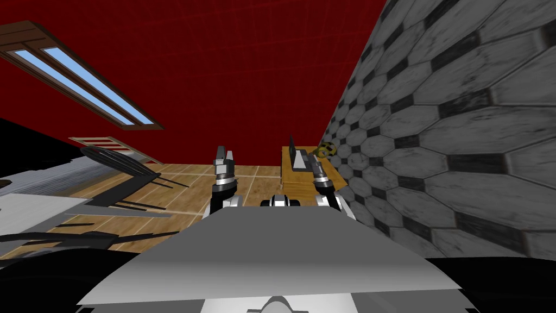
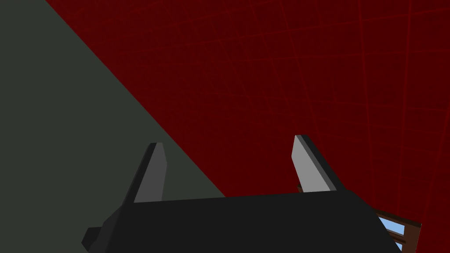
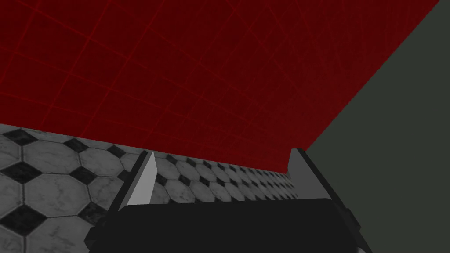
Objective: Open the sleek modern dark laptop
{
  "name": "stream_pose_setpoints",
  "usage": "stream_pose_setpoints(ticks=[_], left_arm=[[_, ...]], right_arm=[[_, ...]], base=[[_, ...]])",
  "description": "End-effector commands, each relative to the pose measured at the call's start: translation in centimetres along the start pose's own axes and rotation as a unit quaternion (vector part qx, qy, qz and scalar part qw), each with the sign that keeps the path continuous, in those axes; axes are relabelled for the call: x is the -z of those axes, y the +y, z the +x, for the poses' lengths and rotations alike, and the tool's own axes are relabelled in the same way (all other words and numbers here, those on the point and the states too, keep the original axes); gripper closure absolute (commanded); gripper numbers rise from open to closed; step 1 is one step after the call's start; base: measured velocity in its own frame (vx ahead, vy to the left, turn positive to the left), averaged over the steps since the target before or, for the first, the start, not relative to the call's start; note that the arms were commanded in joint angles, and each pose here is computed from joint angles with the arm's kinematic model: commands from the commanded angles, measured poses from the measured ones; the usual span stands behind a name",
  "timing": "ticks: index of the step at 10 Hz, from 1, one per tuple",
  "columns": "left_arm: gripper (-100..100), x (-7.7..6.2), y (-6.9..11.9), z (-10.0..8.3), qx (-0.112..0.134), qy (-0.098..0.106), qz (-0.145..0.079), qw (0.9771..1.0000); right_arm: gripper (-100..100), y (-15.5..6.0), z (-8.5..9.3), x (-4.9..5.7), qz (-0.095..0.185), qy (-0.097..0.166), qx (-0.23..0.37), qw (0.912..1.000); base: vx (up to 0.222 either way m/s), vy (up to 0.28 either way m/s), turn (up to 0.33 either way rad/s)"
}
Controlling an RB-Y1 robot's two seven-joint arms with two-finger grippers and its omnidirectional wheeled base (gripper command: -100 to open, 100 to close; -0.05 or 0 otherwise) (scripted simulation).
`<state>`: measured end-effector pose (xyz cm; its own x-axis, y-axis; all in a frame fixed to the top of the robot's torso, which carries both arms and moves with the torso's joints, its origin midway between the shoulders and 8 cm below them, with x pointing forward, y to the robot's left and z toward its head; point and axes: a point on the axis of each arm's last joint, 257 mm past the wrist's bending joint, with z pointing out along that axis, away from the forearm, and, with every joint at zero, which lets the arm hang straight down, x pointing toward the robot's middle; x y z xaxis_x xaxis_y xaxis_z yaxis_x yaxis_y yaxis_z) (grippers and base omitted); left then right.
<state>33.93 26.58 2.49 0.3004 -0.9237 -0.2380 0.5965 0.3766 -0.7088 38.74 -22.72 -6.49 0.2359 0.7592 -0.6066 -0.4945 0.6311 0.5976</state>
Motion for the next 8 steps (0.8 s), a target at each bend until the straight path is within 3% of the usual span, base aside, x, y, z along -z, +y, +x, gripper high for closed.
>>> stream_pose_setpoints(ticks=[1, 3, 6, 7, 8], left_arm=[[0, 0.0, 0.0, 0.0, 0.000, 0.000, 0.000, 1.0000], [0, 0.0, 0.0, 0.0, 0.000, 0.000, 0.000, 1.0000], [0, 0.0, 0.0, 0.0, 0.000, 0.000, 0.000, 1.0000], [0, 0.0, 0.0, 0.0, 0.000, 0.000, 0.000, 1.0000], [0, 0.0, 0.0, 0.0, 0.000, 0.000, 0.000, 1.0000]], right_arm=[[-100, -2.2, 2.0, 0.3, 0.014, 0.032, 0.072, 0.9967], [-100, -3.9, 3.5, 0.8, 0.025, 0.057, 0.128, 0.9898], [-100, -6.9, 5.2, 1.7, 0.041, 0.095, 0.210, 0.9721], [-100, -6.9, 5.2, 1.7, 0.040, 0.096, 0.214, 0.9713], [-100, -7.9, 5.6, 2.1, 0.045, 0.108, 0.243, 0.9629]], base=[[0.002, 0.160, -0.006], [-0.007, 0.179, -0.006], [0.006, 0.155, -0.008], [0.024, 0.087, -0.005], [0.024, 0.073, -0.001]])
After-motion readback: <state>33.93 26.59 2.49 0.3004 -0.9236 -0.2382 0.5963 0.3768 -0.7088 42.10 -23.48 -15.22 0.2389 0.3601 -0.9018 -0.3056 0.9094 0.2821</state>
